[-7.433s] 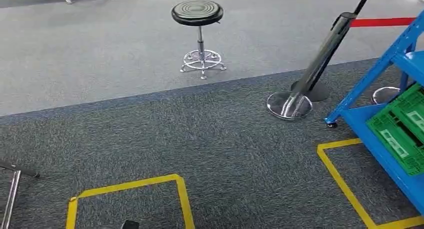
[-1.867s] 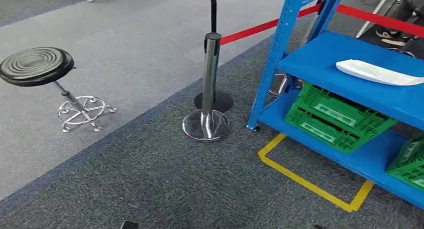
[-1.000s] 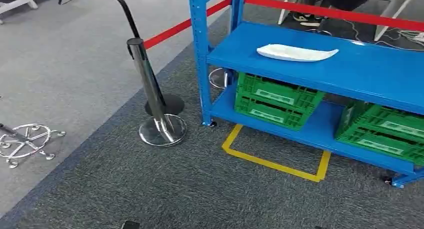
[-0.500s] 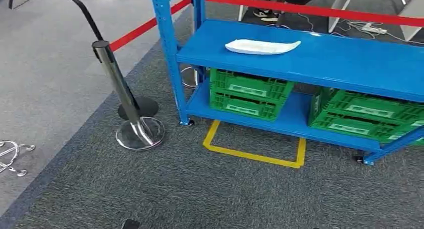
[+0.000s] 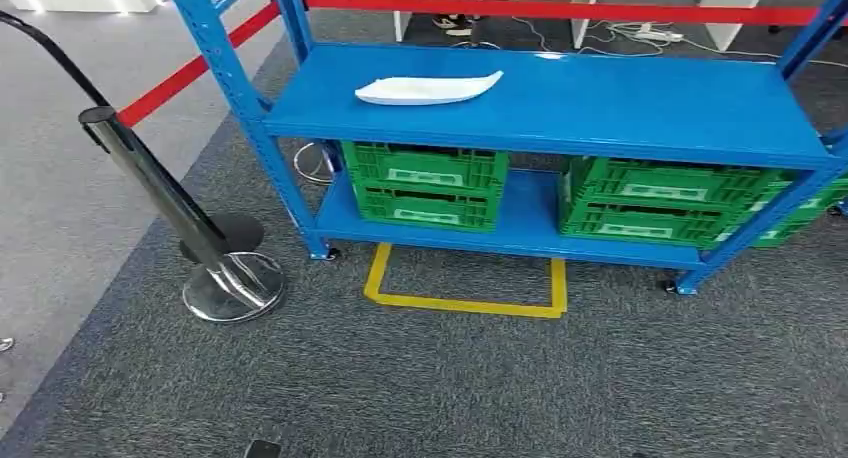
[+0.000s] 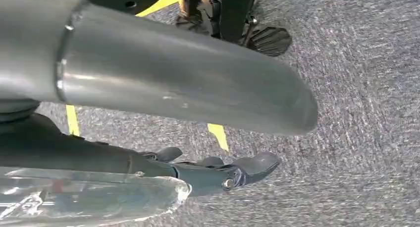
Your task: Take the parts from the cabinet and place them on the table.
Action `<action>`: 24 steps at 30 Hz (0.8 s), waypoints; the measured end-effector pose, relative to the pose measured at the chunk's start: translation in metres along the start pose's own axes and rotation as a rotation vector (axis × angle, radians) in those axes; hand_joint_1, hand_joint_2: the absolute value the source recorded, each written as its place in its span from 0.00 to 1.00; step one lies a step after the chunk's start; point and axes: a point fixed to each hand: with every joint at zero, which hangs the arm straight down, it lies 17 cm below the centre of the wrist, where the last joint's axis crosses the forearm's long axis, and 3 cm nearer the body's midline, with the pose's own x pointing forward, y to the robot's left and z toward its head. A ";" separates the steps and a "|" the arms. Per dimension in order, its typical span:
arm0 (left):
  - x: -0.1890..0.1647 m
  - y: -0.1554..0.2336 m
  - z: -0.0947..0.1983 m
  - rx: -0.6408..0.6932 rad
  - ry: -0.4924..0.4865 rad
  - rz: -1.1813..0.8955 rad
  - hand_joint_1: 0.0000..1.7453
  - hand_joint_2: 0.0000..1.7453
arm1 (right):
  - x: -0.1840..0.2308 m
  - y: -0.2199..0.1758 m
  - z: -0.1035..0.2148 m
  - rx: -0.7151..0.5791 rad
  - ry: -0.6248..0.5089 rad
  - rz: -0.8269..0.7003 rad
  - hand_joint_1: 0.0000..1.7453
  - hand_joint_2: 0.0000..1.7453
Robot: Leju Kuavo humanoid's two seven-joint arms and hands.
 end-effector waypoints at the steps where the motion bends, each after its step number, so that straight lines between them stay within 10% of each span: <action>1: 0.000 0.001 -0.001 0.001 0.000 -0.001 0.00 0.00 | 0.001 0.001 0.000 0.002 -0.001 -0.001 0.00 0.00; 24: 0.003 -0.006 0.001 -0.026 -0.005 0.005 0.00 0.00 | -0.003 -0.002 0.000 -0.010 0.018 0.015 0.00 0.00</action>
